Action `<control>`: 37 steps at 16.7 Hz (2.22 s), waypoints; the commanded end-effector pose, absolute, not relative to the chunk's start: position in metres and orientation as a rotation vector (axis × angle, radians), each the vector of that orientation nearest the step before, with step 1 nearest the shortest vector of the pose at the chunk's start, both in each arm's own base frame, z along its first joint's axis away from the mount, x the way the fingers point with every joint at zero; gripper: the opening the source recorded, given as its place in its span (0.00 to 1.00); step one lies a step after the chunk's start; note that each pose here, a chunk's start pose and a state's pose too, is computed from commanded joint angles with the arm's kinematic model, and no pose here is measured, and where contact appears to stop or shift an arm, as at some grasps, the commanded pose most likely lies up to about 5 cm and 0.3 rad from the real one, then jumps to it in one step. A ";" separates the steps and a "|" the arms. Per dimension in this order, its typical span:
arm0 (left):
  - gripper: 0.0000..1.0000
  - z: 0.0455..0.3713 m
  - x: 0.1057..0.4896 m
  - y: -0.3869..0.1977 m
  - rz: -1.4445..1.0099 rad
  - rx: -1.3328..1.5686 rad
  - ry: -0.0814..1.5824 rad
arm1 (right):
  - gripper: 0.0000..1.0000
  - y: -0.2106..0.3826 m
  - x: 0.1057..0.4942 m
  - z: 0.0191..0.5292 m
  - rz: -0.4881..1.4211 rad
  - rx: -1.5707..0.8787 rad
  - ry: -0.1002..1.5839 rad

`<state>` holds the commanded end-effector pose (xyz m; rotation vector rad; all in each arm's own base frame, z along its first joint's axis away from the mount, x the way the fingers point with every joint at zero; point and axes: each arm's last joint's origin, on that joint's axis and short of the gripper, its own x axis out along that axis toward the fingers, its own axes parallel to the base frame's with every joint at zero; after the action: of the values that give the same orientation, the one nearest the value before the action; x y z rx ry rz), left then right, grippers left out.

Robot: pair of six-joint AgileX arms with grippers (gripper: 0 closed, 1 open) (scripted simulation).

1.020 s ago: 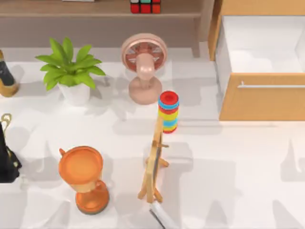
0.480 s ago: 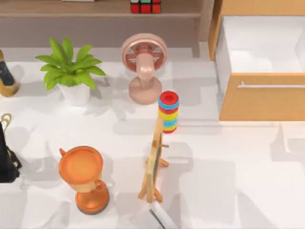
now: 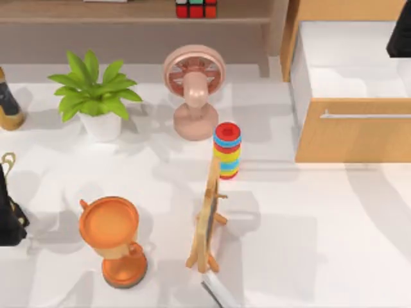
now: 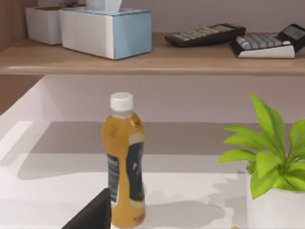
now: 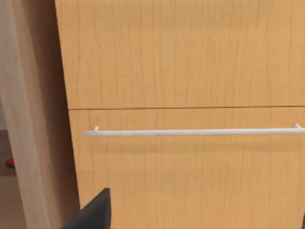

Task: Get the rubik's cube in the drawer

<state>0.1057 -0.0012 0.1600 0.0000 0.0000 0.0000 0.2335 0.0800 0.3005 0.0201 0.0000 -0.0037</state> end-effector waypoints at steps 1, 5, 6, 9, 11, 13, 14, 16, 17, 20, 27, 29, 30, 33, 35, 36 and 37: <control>1.00 0.160 0.106 -0.001 0.000 0.000 0.000 | 1.00 0.096 0.252 0.304 -0.004 0.021 -0.002; 1.00 0.160 0.106 -0.001 0.000 0.000 0.000 | 1.00 0.175 0.319 0.292 -0.005 0.018 -0.003; 1.00 0.160 0.106 -0.001 0.000 0.000 0.000 | 1.00 0.197 0.333 0.283 -0.005 0.015 -0.002; 1.00 0.160 0.106 -0.001 0.000 0.000 0.000 | 1.00 0.258 0.363 0.245 -0.006 0.006 0.003; 1.00 0.160 0.106 -0.001 0.000 0.000 0.000 | 1.00 0.292 0.375 0.216 -0.007 -0.001 0.005; 1.00 0.160 0.106 -0.001 0.000 0.000 0.000 | 1.00 0.319 0.381 0.189 -0.008 -0.004 0.006; 1.00 0.160 0.106 -0.001 0.000 0.000 0.000 | 1.00 0.330 0.382 0.178 -0.009 -0.004 0.005; 1.00 0.160 0.106 -0.001 0.000 0.000 0.000 | 1.00 0.344 0.383 0.163 -0.010 -0.002 0.002; 1.00 0.160 0.106 -0.001 0.000 0.000 0.000 | 1.00 0.347 0.383 0.160 -0.010 -0.001 0.001; 1.00 0.160 0.106 -0.001 0.000 0.000 0.000 | 1.00 0.349 0.383 0.159 -0.010 0.000 0.000; 1.00 0.160 0.106 -0.001 0.000 0.000 0.000 | 1.00 0.349 0.402 0.159 -0.010 0.000 0.000; 1.00 0.160 0.106 -0.001 0.000 0.000 0.000 | 1.00 0.350 0.416 0.159 -0.010 0.000 0.000; 1.00 0.160 0.106 -0.001 0.000 0.000 0.000 | 1.00 0.350 0.423 0.159 -0.010 0.000 0.000; 1.00 0.160 0.106 -0.001 0.000 0.000 0.000 | 1.00 0.348 0.440 0.159 -0.010 0.000 0.000; 1.00 0.160 0.106 -0.001 0.000 0.000 0.000 | 1.00 0.348 0.443 0.159 -0.010 0.000 0.000; 1.00 0.160 0.106 -0.001 0.000 0.000 0.000 | 1.00 0.348 0.443 0.159 -0.010 0.000 0.000; 1.00 0.160 0.106 -0.001 0.000 0.000 0.000 | 1.00 0.348 0.443 0.159 -0.010 0.000 0.000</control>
<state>0.1057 -0.0012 0.1600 0.0000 0.0000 0.0000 0.4429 0.3480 0.1586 -0.0002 0.0001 -0.0100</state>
